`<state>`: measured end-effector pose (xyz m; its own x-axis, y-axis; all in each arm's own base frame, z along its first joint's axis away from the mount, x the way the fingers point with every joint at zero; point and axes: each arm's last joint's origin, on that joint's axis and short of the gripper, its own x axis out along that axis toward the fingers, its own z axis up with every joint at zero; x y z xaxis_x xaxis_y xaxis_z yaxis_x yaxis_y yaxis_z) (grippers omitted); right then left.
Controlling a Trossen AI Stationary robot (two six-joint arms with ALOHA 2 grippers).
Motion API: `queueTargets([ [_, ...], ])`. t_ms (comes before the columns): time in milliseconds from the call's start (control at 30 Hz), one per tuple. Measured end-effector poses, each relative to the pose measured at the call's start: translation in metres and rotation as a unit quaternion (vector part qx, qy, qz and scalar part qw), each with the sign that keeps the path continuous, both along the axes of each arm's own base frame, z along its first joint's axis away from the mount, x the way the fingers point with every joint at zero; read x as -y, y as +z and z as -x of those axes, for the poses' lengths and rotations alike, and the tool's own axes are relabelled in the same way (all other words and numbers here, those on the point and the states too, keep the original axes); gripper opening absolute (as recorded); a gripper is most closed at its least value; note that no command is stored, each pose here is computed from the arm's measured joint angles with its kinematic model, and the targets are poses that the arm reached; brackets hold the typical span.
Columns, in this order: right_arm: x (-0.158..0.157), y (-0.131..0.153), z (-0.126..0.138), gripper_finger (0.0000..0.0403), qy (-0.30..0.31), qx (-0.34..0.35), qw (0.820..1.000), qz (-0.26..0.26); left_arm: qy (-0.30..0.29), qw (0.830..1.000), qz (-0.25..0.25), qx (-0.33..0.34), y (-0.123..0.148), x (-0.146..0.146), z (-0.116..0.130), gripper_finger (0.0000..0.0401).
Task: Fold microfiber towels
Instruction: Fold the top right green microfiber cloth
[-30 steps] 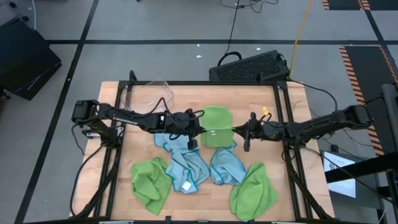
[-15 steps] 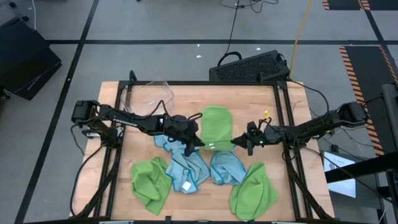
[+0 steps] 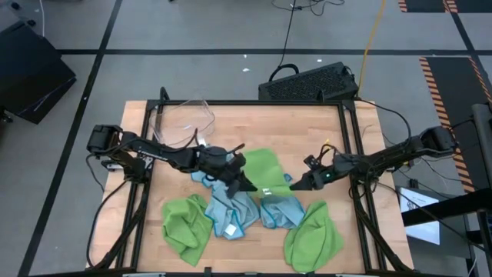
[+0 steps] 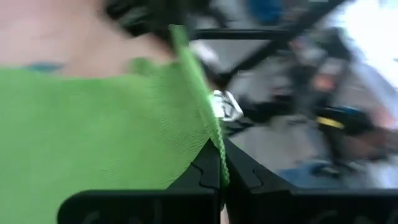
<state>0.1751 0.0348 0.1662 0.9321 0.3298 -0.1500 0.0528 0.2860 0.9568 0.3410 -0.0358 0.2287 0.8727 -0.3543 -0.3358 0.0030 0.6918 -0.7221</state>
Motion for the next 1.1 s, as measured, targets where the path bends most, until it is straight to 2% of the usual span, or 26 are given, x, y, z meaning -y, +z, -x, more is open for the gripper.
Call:
queueTargets([
  [133, 0.009, -0.013, 0.001, 0.0002, -0.048, -0.063, 0.996, 0.051, 0.079, 0.993, -0.016, -0.081, -0.014, -0.006, 0.004, 0.0001],
  [300, 0.03, -0.016, 0.0, 0.0002, -0.097, -0.065, 0.985, 0.125, 0.146, 0.983, -0.046, -0.105, -0.02, -0.01, 0.005, 0.0003],
  [500, 0.058, -0.02, 0.0, 0.0002, -0.152, -0.079, 0.972, 0.161, 0.221, 0.963, -0.087, -0.129, -0.025, -0.02, 0.008, 0.0003],
  [600, 0.069, -0.024, -0.002, 0.0002, -0.166, -0.091, 0.967, 0.168, 0.238, 0.957, -0.105, -0.132, -0.026, -0.026, 0.008, 0.0002],
  [833, 0.096, -0.026, -0.036, 0.0002, -0.125, -0.126, 0.961, 0.21, 0.245, 0.941, -0.141, -0.184, -0.044, -0.041, 0.01, 0.0002],
  [933, 0.108, -0.027, -0.049, 0.0002, -0.114, -0.132, 0.961, 0.212, 0.264, 0.931, -0.131, -0.217, -0.052, -0.051, 0.013, 0.0002],
  [1100, 0.127, -0.029, -0.062, 0.0002, -0.12, -0.14, 0.958, 0.219, 0.286, 0.923, -0.13, -0.224, -0.054, -0.066, 0.014, 0.0002],
])
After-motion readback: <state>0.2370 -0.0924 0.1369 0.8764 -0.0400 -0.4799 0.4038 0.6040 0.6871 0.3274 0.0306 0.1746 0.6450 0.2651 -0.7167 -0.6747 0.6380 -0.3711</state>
